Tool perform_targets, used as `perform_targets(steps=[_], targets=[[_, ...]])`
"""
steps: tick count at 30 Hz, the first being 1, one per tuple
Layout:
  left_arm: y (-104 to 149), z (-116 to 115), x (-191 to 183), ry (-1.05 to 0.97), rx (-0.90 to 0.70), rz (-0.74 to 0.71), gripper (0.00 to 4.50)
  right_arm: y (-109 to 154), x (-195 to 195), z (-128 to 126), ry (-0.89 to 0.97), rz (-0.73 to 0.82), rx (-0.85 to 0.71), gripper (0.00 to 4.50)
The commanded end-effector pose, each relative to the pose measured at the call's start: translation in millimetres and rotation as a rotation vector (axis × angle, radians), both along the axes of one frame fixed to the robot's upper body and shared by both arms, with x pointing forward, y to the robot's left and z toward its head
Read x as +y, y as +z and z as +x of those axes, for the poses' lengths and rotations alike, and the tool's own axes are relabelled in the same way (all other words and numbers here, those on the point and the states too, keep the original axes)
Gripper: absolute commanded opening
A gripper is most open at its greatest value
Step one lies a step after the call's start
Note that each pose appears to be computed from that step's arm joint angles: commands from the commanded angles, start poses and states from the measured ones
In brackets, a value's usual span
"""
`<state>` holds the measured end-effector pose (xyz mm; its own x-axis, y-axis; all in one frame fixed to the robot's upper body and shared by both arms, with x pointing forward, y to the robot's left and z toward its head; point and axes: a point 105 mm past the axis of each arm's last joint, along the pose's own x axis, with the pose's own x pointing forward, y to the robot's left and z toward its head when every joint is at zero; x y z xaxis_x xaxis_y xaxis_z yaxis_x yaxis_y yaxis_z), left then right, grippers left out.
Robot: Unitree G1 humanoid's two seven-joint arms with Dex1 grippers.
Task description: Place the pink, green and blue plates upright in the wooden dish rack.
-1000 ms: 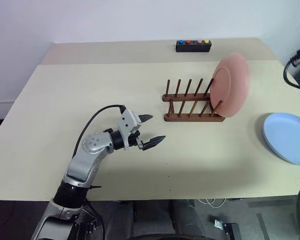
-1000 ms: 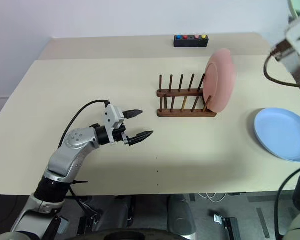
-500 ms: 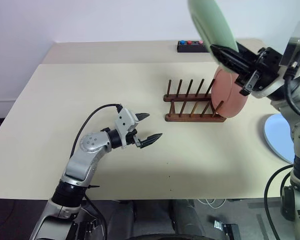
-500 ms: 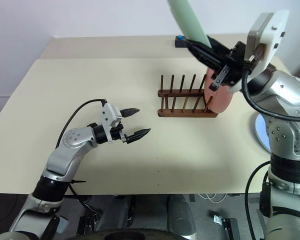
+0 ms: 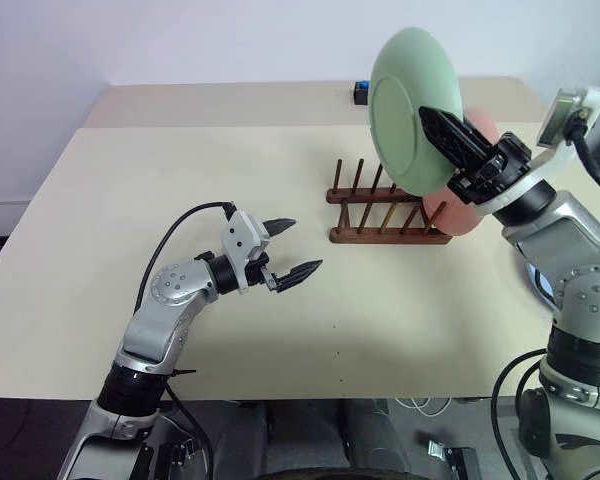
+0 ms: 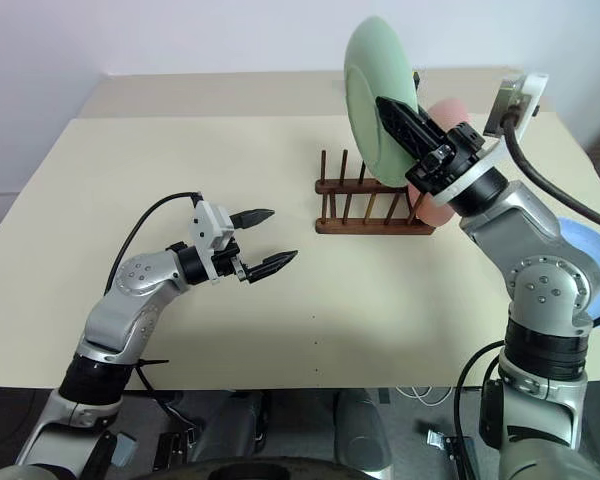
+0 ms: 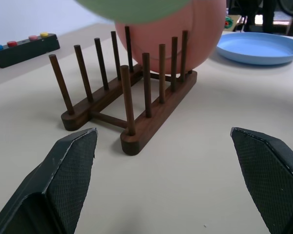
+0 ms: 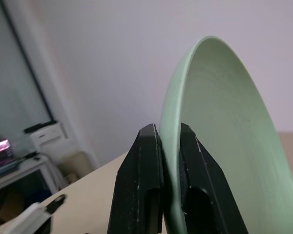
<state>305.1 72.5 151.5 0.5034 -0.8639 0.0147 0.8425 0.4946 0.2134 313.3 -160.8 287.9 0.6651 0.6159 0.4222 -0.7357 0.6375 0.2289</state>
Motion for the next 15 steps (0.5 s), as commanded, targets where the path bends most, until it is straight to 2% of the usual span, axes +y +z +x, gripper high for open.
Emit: perform_targets(steps=[1, 15], targets=[[11, -2, 0, -0.008, -0.045, -0.015, 4.5, 5, -6, -1, -0.02, 0.03, -0.011, 0.03], [9, -3, -2, -0.008, -0.042, -0.009, 4.5, -7, -6, 12, -0.094, 0.082, 0.094, 0.03]])
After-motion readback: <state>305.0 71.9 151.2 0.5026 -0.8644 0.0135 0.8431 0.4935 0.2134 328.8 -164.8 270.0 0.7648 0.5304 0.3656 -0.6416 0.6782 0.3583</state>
